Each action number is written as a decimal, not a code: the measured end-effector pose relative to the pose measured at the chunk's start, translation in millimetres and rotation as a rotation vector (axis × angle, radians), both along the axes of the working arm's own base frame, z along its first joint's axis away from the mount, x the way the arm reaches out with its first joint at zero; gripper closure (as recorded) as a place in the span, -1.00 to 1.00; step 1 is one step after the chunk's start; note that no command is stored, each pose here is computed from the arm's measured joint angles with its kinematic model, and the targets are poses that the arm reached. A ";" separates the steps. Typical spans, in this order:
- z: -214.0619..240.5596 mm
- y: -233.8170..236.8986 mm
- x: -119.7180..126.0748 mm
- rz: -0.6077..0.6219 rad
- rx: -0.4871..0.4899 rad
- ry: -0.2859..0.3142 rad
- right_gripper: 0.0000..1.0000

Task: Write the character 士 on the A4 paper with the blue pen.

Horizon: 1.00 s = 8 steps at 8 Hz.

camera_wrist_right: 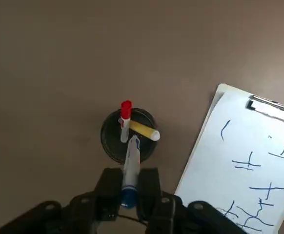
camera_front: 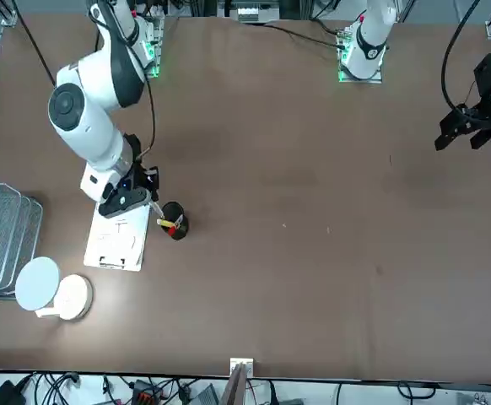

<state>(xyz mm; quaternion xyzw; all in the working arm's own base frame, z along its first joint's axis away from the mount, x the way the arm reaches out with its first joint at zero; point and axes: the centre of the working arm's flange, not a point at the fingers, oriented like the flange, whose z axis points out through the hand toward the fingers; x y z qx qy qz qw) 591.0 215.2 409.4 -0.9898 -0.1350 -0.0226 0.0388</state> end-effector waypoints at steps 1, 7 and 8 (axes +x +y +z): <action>-8.1 2.3 -0.2 -0.004 0.000 0.015 0.60; -61.1 11.6 -10.0 0.005 -0.013 0.109 0.60; -66.3 11.5 -10.6 0.005 -0.013 0.115 0.60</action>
